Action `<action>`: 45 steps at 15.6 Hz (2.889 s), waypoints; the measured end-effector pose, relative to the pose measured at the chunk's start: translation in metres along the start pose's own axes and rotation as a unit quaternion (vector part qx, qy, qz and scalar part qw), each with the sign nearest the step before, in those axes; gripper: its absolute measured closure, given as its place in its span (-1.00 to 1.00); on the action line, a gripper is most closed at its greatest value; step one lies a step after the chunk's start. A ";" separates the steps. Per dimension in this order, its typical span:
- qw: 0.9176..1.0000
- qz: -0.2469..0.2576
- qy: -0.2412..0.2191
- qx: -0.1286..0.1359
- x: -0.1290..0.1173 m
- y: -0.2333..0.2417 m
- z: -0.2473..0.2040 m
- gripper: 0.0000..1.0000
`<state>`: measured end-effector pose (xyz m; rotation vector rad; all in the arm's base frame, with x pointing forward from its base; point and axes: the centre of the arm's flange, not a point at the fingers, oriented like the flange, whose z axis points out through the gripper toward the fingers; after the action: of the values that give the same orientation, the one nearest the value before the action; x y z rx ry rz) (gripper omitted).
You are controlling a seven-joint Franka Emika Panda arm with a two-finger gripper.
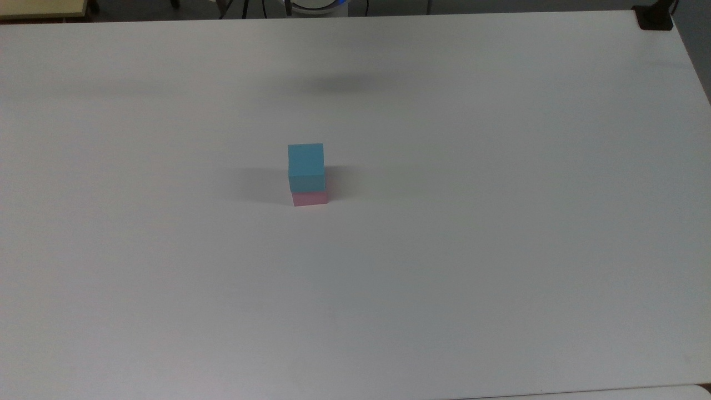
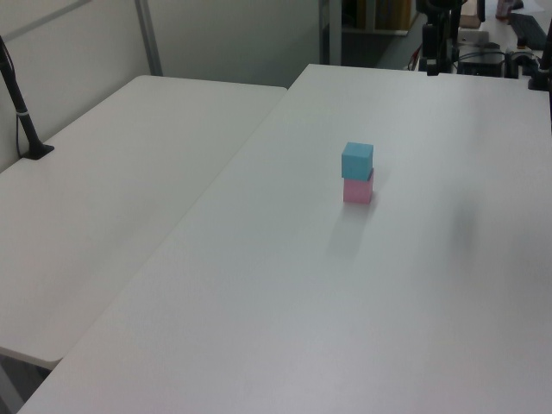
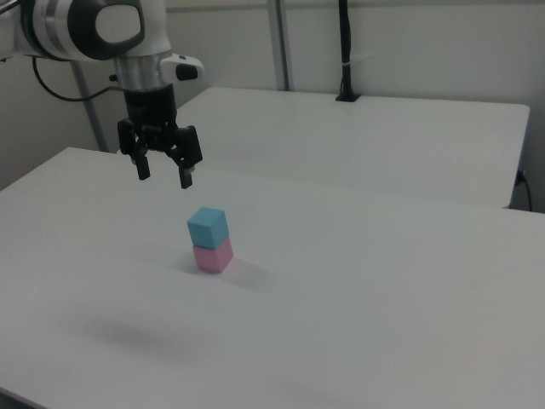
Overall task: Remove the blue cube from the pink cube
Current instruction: 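Move the open gripper down over the light-blue cube on the pink cube, then lower the gripper around the light-blue cube and close on it, then lift the light-blue cube up off the pink cube, then carry the light-blue cube sideways away from the pink cube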
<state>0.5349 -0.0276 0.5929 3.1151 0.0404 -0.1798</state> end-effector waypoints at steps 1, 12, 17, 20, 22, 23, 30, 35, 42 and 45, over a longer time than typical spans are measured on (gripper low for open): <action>1.000 -0.001 -0.001 0.000 0.000 0.000 0.001 -1.00; 0.999 -0.028 0.039 -0.001 0.092 -0.039 0.089 -1.00; 0.998 -0.051 0.042 -0.008 0.133 -0.070 0.154 -1.00; 0.998 -0.056 0.033 -0.011 0.141 -0.077 0.171 -1.00; 0.998 -0.057 0.033 -0.011 0.143 -0.077 0.174 -0.88; 0.997 -0.057 0.044 -0.011 0.145 -0.078 0.171 -0.77; 0.995 -0.065 0.070 -0.012 0.146 -0.075 0.145 -0.14; 0.996 -0.059 0.065 -0.010 0.129 -0.057 0.113 -0.14; 0.995 -0.084 0.061 0.014 0.123 -0.141 0.113 -0.14; 0.994 -0.089 0.055 0.011 0.126 -0.219 0.133 -0.14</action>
<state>0.6388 0.1919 0.4420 3.1379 0.3204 -0.0121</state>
